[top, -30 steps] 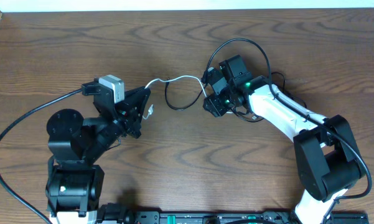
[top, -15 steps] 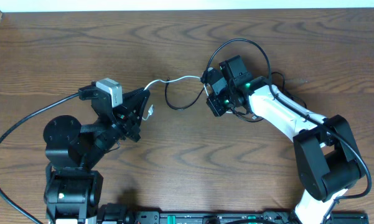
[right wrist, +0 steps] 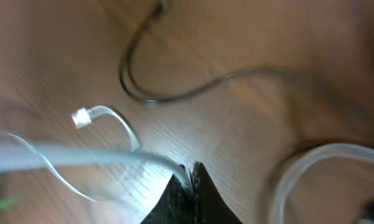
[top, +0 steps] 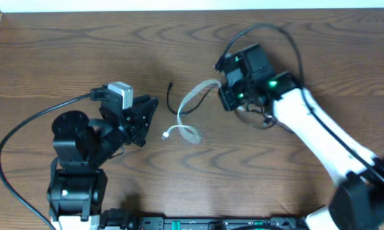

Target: Untangle cables

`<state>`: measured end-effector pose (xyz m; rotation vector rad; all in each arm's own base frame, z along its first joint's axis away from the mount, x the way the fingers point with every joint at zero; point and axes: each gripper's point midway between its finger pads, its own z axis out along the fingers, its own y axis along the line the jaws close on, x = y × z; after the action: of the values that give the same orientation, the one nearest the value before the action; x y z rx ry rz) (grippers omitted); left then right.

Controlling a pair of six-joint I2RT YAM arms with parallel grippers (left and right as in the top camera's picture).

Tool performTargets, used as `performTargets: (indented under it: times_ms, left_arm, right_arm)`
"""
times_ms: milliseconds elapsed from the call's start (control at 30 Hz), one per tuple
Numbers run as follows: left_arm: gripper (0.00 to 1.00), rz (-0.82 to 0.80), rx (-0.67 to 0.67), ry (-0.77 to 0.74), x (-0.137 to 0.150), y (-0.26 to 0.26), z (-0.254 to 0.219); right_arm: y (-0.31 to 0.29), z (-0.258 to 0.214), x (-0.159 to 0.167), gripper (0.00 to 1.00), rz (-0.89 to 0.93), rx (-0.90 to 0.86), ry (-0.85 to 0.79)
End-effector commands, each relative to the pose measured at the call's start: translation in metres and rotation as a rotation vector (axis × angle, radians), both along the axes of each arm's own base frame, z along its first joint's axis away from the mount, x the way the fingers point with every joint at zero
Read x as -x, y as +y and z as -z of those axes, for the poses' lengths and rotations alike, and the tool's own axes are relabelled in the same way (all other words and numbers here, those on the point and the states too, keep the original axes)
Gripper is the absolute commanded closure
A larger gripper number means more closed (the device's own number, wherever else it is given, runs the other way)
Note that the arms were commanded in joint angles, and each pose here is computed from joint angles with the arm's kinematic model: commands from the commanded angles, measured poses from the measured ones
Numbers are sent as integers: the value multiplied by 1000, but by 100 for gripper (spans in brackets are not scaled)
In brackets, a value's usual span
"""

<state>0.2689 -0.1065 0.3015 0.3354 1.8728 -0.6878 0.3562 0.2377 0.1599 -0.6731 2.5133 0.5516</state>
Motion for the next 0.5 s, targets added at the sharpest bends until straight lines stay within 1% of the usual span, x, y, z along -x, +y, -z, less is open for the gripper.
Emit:
performTargets:
  times_ms: [0, 133, 367, 467]
  left_arm:
    - [78, 26, -40, -32, -1, -2, -7]
    - [78, 31, -49, 15, -5, -2, 5]
    - [78, 47, -80, 74, -8, -2, 25]
    - [78, 52, -90, 90, -9, -2, 34]
  right_arm:
    - [-13, -49, -3, 99, 64, 12, -94]
    - [-27, -95, 1, 99, 108, 24, -166]
    - [-37, -181, 10, 99, 143, -40, -298]
    - [-52, -217, 7, 99, 203, -20, -380]
